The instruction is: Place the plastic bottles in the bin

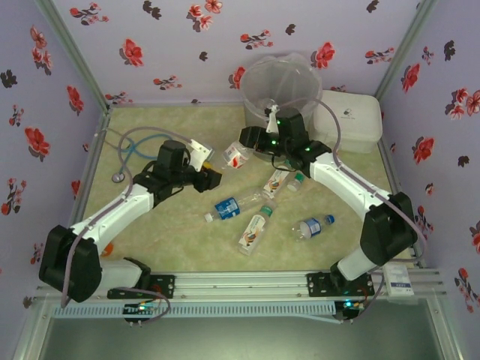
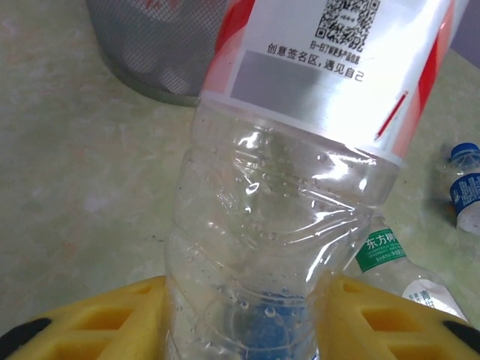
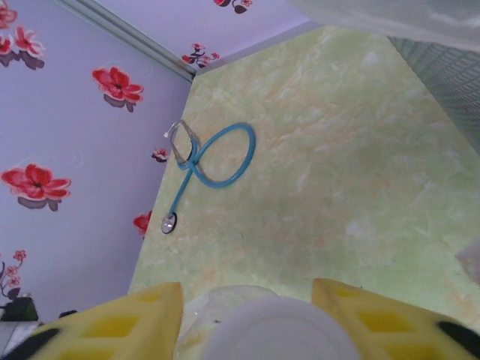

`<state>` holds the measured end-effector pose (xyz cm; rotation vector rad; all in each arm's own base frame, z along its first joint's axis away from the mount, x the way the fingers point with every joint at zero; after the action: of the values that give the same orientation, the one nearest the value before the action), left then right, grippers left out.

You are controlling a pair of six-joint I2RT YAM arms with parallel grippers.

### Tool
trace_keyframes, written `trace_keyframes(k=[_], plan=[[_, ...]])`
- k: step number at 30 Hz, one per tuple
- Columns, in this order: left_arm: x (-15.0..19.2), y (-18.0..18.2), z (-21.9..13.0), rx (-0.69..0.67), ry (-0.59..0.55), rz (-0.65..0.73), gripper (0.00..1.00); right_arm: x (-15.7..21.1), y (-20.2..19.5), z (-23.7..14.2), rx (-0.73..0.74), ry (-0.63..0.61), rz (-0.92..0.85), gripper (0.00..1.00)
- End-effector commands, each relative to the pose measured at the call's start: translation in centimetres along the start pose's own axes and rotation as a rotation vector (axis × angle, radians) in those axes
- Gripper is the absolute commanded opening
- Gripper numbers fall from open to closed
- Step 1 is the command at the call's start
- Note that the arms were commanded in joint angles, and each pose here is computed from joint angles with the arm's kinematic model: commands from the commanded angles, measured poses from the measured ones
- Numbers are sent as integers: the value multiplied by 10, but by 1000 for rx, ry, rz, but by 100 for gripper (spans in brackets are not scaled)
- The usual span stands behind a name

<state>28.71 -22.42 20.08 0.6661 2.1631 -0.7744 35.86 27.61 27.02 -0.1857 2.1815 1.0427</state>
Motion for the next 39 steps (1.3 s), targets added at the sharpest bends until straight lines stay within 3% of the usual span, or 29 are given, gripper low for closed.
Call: trace_keyframes(k=[1,4,7,8,11,12,19,23,27,32,39], plan=[[-12,-4,1,16,-39,-14,51,-15,10,-10,-1,-41,-29,38],[-16,-2,0,1,-66,-21,56,-23,15,-17,6,-54,-55,32],[-19,14,-1,-108,-84,-41,63,-39,24,-24,40,-47,-127,22],[-20,17,-1,-130,-89,-46,67,-45,30,-28,44,-46,-156,20],[-23,20,-5,-158,-110,-59,96,-68,45,-45,51,-96,-230,15],[-22,22,-7,-169,-114,-61,100,-78,50,-53,52,-123,-252,12],[6,28,2,-202,6,-72,100,-159,84,-134,75,-373,-379,4],[28,35,7,-275,91,-93,100,-191,75,-164,168,-533,-403,0],[39,23,17,-261,172,-36,100,-222,52,-175,269,-659,-402,0],[41,6,22,-233,194,12,100,-241,6,-162,398,-633,-373,0],[60,-12,31,-153,256,19,100,-238,-49,-108,450,-467,-327,0]])
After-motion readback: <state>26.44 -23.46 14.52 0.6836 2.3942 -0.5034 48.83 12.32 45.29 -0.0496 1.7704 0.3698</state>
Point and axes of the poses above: each hand's point on the last joint's axis, 136 mm out from that joint toward the fingers, its own z axis out along the fingers, its own y axis along the line the jaws close on, x = y × z, the point moved 3 cm from there along -z, back along the fingers, and after that the axes turned 7 degrees about -z, right-handed, at the moved point
